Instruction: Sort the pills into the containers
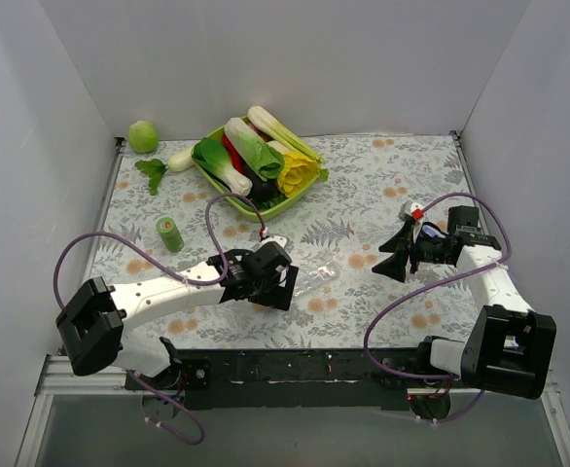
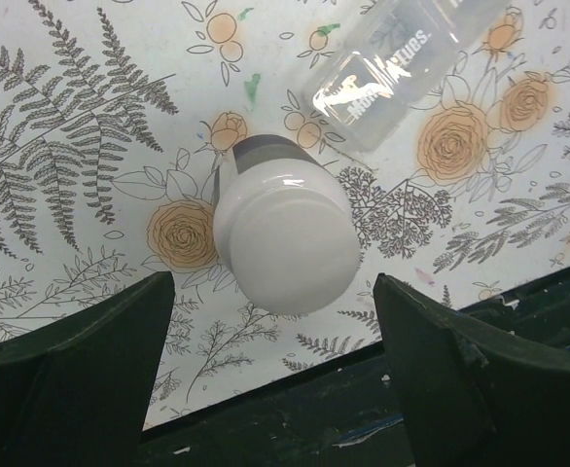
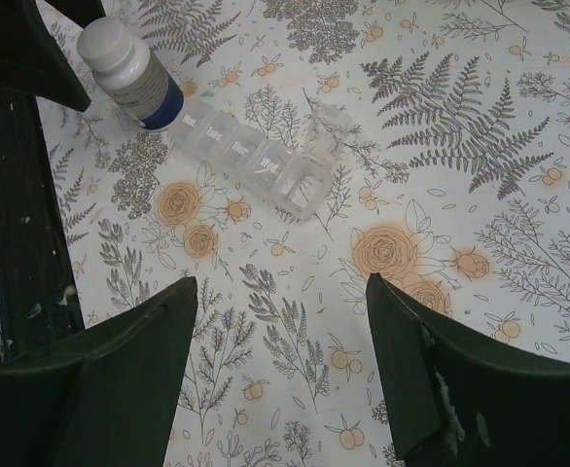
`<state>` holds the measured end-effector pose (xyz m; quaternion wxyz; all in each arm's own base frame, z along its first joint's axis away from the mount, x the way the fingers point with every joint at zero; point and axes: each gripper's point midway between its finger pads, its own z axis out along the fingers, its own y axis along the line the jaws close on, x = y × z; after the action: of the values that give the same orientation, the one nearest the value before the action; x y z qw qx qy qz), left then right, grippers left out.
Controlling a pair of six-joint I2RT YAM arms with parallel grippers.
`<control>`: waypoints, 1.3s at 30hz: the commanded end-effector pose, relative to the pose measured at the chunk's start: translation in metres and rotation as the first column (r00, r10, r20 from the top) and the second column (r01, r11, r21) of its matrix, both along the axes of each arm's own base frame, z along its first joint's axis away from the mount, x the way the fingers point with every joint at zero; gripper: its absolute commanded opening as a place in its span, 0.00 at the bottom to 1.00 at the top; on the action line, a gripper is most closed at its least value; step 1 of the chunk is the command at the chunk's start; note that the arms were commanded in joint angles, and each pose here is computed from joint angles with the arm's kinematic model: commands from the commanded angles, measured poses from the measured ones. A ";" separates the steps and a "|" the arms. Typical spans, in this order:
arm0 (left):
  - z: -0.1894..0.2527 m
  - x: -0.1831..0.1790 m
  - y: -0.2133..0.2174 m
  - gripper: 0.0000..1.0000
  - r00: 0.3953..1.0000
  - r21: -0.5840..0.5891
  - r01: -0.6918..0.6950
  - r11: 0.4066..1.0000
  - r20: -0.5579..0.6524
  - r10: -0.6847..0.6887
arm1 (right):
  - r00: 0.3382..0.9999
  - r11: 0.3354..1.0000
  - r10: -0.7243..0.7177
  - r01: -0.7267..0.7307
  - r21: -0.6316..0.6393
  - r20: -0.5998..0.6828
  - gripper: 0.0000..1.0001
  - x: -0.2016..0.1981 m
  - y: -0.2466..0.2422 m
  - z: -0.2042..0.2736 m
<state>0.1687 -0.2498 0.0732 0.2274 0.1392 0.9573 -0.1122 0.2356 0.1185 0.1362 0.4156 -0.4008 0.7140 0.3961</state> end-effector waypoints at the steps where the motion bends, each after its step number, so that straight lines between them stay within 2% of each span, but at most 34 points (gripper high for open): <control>1: 0.019 -0.002 -0.010 0.84 0.997 -0.050 0.079 0.996 0.024 -0.078 | 0.999 1.000 0.013 -0.014 0.021 0.036 0.78 0.004 0.001 0.012; 12: 0.008 0.021 -0.012 0.81 0.997 0.054 0.045 0.998 0.060 -0.048 | 0.999 1.000 0.018 -0.018 0.025 0.034 0.77 0.003 0.001 0.012; 16: 0.003 0.029 -0.014 0.73 0.997 0.076 0.028 0.997 0.064 -0.033 | 0.999 0.999 0.020 -0.021 0.026 0.034 0.78 0.003 0.001 0.012; 20: -0.003 0.032 -0.009 0.59 0.998 0.115 0.006 0.993 0.058 -0.013 | 0.999 0.999 0.022 -0.023 0.025 0.035 0.77 0.002 0.002 0.012; 21: -0.002 0.032 -0.009 0.47 0.998 0.114 0.003 0.993 0.059 -0.010 | 0.999 0.999 0.023 -0.024 0.024 0.036 0.77 0.002 0.002 0.011; 23: -0.001 0.030 -0.007 0.33 0.999 0.116 0.000 0.993 0.053 -0.007 | 0.999 0.999 0.028 -0.029 0.026 0.036 0.77 0.001 0.002 0.012; 24: 0.001 0.030 -0.006 0.20 0.999 0.115 -0.002 0.993 0.053 -0.004 | 0.999 0.999 0.031 -0.032 0.027 0.037 0.78 0.000 0.002 0.012; 26: 0.009 0.025 -0.005 0.16 0.999 0.096 -0.002 0.995 0.045 -0.003 | 0.997 0.998 0.058 -0.060 0.035 0.059 0.77 -0.005 0.005 0.014; 30: 0.032 0.004 -0.010 0.11 0.997 -0.015 0.073 0.997 0.001 -0.073 | 0.978 0.984 0.153 -0.163 0.069 0.140 0.80 -0.028 0.014 0.024; 31: 0.041 -0.008 -0.020 0.09 0.992 -0.093 0.117 0.989 -0.033 -0.120 | 0.969 0.979 0.178 -0.192 0.068 0.170 0.81 -0.031 0.016 0.026; 33: 0.068 -0.017 -0.040 0.08 0.986 -0.254 0.160 0.954 -0.010 -0.168 | 0.940 0.961 0.252 -0.272 0.056 0.232 0.83 -0.046 0.023 0.034; 34: 0.078 -0.027 -0.052 0.08 0.978 -0.336 0.187 0.923 -0.028 -0.208 | 0.929 0.954 0.272 -0.294 0.055 0.253 0.84 -0.050 0.025 0.038; 35: 0.093 -0.025 -0.069 0.08 0.974 -0.422 0.207 0.882 0.005 -0.226 | 0.925 0.950 0.281 -0.306 0.063 0.255 0.86 -0.054 0.028 0.043; 37: 0.110 -0.022 -0.093 0.07 0.977 -0.529 0.181 0.829 0.000 -0.213 | 0.897 0.932 0.331 -0.359 0.045 0.295 0.86 -0.058 0.038 0.055; 39: 0.113 -0.011 -0.109 0.06 0.984 -0.559 0.137 0.818 -0.018 -0.177 | 0.869 0.909 0.388 -0.417 0.030 0.308 0.87 -0.067 0.052 0.064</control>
<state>0.1545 -0.3093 0.1553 0.2288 0.1682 0.9103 -0.3013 0.1869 0.1465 0.1638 0.4268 -0.5269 0.5939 0.4332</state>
